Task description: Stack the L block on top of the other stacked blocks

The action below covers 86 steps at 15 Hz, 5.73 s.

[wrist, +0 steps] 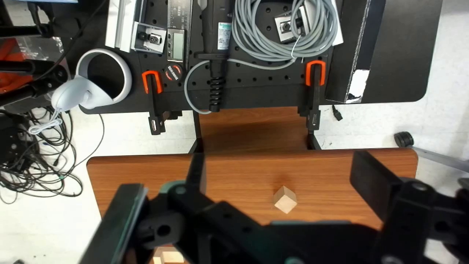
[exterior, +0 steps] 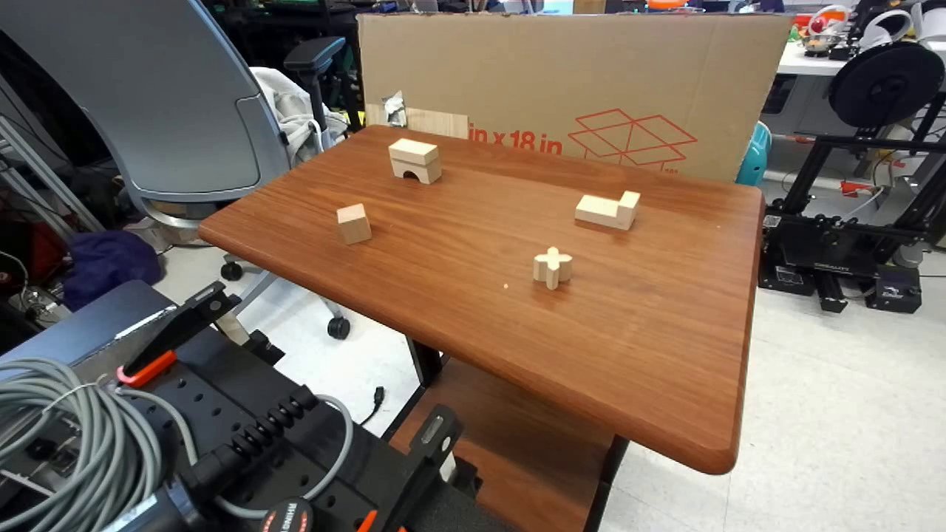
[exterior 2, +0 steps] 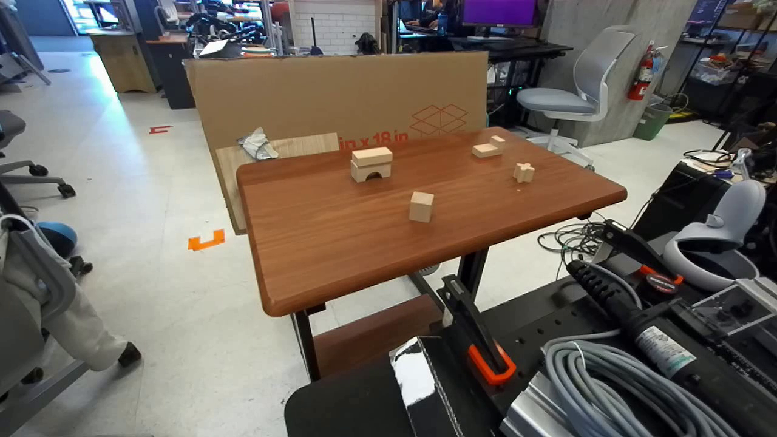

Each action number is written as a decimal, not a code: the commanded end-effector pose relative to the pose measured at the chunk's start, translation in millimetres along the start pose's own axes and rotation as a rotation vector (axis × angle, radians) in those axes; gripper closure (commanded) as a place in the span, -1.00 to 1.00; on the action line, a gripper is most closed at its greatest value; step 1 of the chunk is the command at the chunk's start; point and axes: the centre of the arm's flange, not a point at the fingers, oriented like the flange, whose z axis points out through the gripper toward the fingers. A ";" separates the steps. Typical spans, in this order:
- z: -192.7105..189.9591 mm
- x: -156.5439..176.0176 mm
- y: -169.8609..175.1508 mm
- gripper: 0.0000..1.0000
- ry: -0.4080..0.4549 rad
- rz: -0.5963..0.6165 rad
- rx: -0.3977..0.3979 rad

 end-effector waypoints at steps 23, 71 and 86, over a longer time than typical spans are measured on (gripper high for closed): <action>65.9 316.9 176.0 -1.00 0.041 0.059 0.081; 260.9 368.9 201.8 0.85 -0.031 -0.029 0.216; 127.9 365.0 32.1 0.91 -0.021 0.230 0.270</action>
